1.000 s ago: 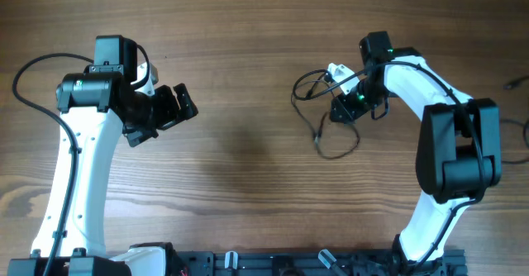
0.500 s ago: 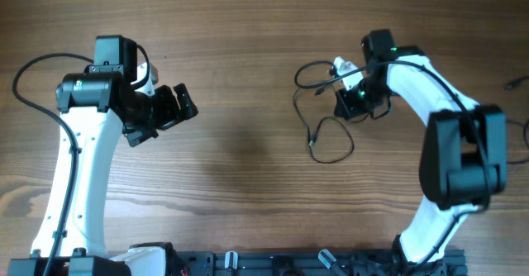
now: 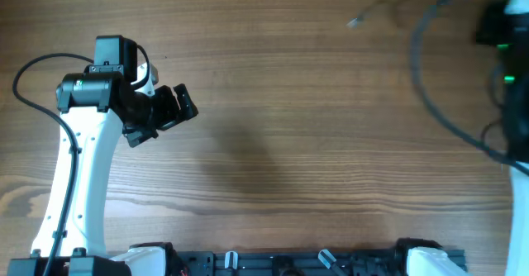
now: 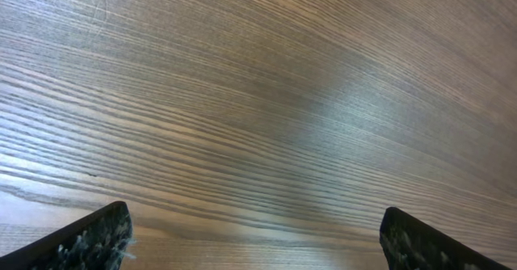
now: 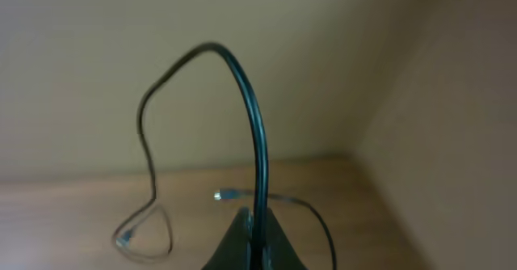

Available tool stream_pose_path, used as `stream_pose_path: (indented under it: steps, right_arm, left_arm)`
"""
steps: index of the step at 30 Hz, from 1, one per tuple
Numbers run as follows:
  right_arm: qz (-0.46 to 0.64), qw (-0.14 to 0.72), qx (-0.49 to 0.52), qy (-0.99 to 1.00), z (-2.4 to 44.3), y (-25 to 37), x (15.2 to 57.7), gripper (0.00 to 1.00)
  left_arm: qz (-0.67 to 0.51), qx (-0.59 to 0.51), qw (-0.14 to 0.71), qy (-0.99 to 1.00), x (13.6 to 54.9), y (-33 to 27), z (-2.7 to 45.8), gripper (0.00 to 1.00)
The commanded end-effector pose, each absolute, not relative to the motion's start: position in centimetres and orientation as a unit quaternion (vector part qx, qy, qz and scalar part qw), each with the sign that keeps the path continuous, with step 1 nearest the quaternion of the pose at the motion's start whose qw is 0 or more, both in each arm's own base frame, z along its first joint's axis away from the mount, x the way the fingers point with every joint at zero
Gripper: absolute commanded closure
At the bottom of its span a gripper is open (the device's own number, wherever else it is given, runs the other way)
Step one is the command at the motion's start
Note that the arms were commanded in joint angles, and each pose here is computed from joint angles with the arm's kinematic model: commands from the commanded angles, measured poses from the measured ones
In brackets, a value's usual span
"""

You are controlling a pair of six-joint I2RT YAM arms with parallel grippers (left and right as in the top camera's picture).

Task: Untangle cables
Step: 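Lift the last cable and carry it off the right side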

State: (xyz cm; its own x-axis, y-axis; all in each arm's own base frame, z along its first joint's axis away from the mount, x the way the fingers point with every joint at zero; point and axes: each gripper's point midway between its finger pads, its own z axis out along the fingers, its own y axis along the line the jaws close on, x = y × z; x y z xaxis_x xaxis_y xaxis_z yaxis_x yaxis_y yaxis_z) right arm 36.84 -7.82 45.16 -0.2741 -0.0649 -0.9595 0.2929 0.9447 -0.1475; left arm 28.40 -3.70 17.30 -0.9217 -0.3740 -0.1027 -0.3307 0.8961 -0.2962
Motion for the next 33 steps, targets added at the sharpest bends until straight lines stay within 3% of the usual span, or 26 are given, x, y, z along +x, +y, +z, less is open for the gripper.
stream_pose_path:
  steps: [1, 5, 14, 18, 22, 23, 25, 33]
  right_arm:
    - [-0.229, 0.587, 0.179, 0.756, 45.9, -16.0, 34.5, 0.96]
    - [-0.188, 0.600, 0.300, 0.718, 45.0, -22.6, 34.1, 0.96]
    - [-0.102, 0.624, 0.423, 0.649, 41.3, -32.9, 36.1, 0.96]
    - [-0.024, 0.582, 0.462, 0.669, 35.5, -36.0, 37.1, 0.96]
    - [0.018, 0.474, 0.558, 0.681, 26.6, -37.8, 36.2, 0.96]
    - [0.032, 0.446, 0.588, 0.674, 24.7, -37.8, 35.7, 0.70]
    - [0.052, 0.387, 0.633, 0.668, 21.1, -37.3, 34.9, 0.00]
    - [0.047, 0.165, 0.763, 0.623, 14.2, -31.8, 28.3, 0.00]
  left_arm:
    - [-0.142, -0.171, 0.086, 0.971, 28.3, -3.8, 17.7, 0.00]
    - [-0.142, -0.171, 0.085, 0.971, 28.3, -3.8, 17.7, 0.00]
    - [-0.141, -0.172, 0.078, 0.972, 27.9, -3.8, 17.6, 0.00]
    - [-0.141, -0.172, 0.078, 0.972, 27.9, -3.8, 17.6, 0.00]
    - [-0.141, -0.173, 0.075, 0.972, 27.8, -3.8, 17.6, 0.00]
    - [-0.140, -0.173, 0.073, 0.972, 27.7, -3.8, 17.6, 0.00]
    - [-0.140, -0.174, 0.069, 0.972, 27.5, -3.8, 17.5, 0.00]
    - [-0.139, -0.174, 0.067, 0.973, 27.4, -3.8, 17.5, 0.00]
